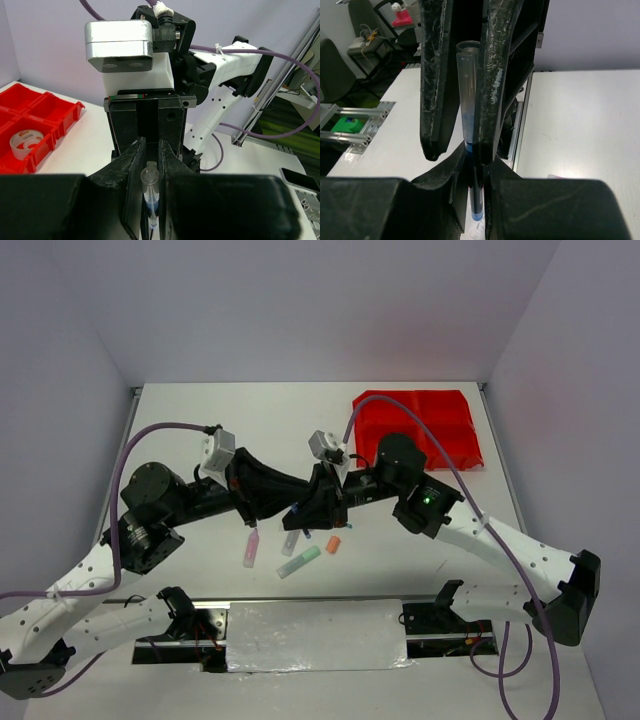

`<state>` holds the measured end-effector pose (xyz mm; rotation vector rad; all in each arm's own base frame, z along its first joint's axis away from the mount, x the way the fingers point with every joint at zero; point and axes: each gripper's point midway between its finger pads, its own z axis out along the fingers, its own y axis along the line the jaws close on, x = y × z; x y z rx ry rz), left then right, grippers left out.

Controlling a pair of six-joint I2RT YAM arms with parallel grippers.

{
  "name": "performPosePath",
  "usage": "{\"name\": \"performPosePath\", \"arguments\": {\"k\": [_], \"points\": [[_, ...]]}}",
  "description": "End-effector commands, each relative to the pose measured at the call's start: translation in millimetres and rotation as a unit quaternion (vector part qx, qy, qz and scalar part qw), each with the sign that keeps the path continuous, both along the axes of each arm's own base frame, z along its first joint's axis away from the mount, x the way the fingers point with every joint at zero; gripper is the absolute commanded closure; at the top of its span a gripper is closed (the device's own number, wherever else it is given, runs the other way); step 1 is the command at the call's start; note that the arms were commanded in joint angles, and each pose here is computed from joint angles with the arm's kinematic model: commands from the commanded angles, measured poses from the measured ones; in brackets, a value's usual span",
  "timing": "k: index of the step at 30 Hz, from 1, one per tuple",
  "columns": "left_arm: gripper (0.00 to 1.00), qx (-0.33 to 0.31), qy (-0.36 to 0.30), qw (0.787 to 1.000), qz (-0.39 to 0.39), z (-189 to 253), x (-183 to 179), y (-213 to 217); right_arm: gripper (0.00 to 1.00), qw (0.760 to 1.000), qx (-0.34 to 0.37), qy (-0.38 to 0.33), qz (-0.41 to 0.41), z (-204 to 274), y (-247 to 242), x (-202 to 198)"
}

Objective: Sort the stationery into containers
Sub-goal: Close the pen cap on the pen.

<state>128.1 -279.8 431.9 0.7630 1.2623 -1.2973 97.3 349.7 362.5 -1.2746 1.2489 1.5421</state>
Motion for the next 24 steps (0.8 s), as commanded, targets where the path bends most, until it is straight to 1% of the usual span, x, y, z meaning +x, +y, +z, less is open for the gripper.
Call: {"name": "performPosePath", "arguments": {"k": [1, 5, 8, 9, 11, 12, 13, 14, 15, 16, 17, 18, 19, 20, 21, 23, 24], "points": [[1.00, -0.023, -0.018, 0.999, -0.034, 16, -13, -1, 1.00, 0.998, 0.051, -0.033, -0.029, 43, -3, 11], [1.00, -0.018, 0.004, 0.999, -0.035, 3, -10, -5, 1.00, 0.995, 0.077, -0.028, -0.052, 61, -2, 24], [1.00, 0.002, 0.033, 0.999, -0.030, -19, -2, -12, 1.00, 0.991, 0.099, -0.035, -0.078, 84, -1, 33], [1.00, 0.011, 0.044, 0.999, -0.024, -28, 4, -16, 1.00, 0.987, 0.115, -0.043, -0.100, 102, -3, 39], [1.00, 0.032, 0.075, 0.997, -0.004, -55, 15, -20, 1.00, 0.984, 0.125, -0.045, -0.121, 117, -4, 46], [1.00, 0.038, 0.085, 0.996, 0.000, -63, 18, -21, 1.00, 0.980, 0.143, -0.053, -0.130, 137, -8, 47], [1.00, 0.051, 0.100, 0.994, 0.002, -81, 19, -23, 1.00, 0.976, 0.150, -0.045, -0.149, 145, -9, 56], [1.00, 0.048, 0.108, 0.993, -0.001, -86, 19, -24, 1.00, 0.974, 0.157, -0.044, -0.157, 153, -10, 60], [1.00, 0.050, 0.116, 0.992, -0.001, -94, 20, -25, 1.00, 0.969, 0.173, -0.046, -0.168, 171, -14, 62], [1.00, 0.062, 0.134, 0.989, 0.002, -115, 20, -25, 1.00, 0.966, 0.177, -0.040, -0.185, 176, -15, 73], [1.00, 0.065, 0.138, 0.988, -0.002, -123, 18, -25, 1.00, 0.963, 0.184, -0.038, -0.192, 184, -16, 76], [1.00, 0.079, 0.156, 0.985, 0.005, -146, 19, -23, 1.00, 0.959, 0.197, -0.042, -0.198, 201, -19, 80], [1.00, 0.084, 0.169, 0.982, 0.008, -156, 18, -22, 1.00, 0.958, 0.203, -0.039, -0.200, 210, -24, 83], [1.00, 0.082, 0.170, 0.982, 0.004, -162, 17, -22, 1.00, 0.953, 0.225, -0.047, -0.196, 231, -31, 77], [1.00, 0.094, 0.186, 0.978, 0.002, -182, 14, -21, 1.00, 0.955, 0.223, -0.043, -0.191, 233, -26, 81], [1.00, 0.092, 0.194, 0.976, -0.015, -191, 8, -23, 1.00, 0.951, 0.240, -0.043, -0.189, 257, -29, 78], [1.00, 0.100, 0.202, 0.974, -0.015, -202, 7, -23, 1.00, 0.955, 0.230, -0.034, -0.186, 251, -22, 85]]}}
